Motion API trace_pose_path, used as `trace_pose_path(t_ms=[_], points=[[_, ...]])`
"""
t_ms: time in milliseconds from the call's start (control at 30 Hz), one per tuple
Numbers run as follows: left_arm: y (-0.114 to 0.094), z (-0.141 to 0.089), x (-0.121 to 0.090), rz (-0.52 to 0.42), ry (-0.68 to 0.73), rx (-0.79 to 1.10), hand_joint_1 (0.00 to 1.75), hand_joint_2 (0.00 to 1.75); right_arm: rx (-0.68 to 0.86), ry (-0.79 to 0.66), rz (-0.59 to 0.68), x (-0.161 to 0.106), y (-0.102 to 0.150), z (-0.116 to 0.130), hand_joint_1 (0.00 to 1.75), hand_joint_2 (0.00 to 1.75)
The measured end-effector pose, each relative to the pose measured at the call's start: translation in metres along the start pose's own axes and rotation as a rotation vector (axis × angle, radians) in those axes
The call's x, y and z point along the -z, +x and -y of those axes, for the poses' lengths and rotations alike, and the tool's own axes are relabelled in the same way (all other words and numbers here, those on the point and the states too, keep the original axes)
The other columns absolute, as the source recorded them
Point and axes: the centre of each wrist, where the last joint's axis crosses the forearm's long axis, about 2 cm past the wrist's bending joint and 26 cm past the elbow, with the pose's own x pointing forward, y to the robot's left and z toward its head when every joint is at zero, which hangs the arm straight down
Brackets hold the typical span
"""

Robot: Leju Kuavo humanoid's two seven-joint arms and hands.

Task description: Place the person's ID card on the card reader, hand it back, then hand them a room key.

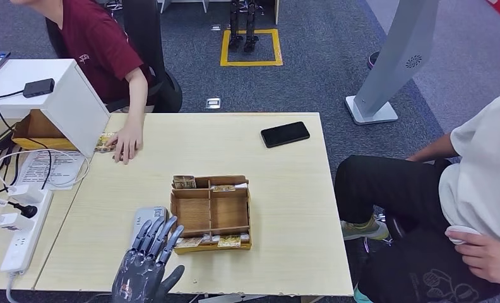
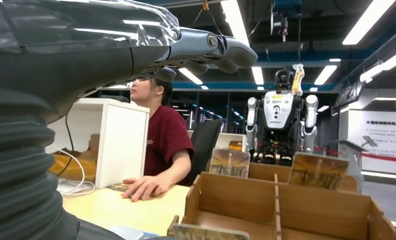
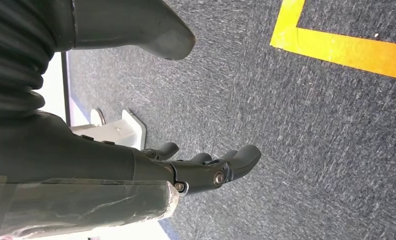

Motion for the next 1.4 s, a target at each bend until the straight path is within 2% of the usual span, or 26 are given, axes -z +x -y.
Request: trace_pose_path(t_ms=[533,867,1067,1400], points=[[-0.013,0.028,-0.006,-0.07,-0.113,-0.01,0.0,1.75,-0.017,0.0,0.014,0.001,0.002,0.001,0.0,1.75],[-0.012,0.032,-0.006,-0.073,-0.128,-0.052,0.0,1.75,-0.018,0.001,0.014,0.001,0.002,0.001,0.0,1.75],[-0.006,0.033,0.001,-0.063,-0.113,-0.131,0.0,1.75,-0.024,0.001,0.016,0.001,0.002,0.001,0.0,1.75],[-0.002,0.033,0.009,-0.067,-0.1,-0.148,0.0,1.75,-0.027,0.002,0.023,0.001,0.002,0.001,0.0,1.75]])
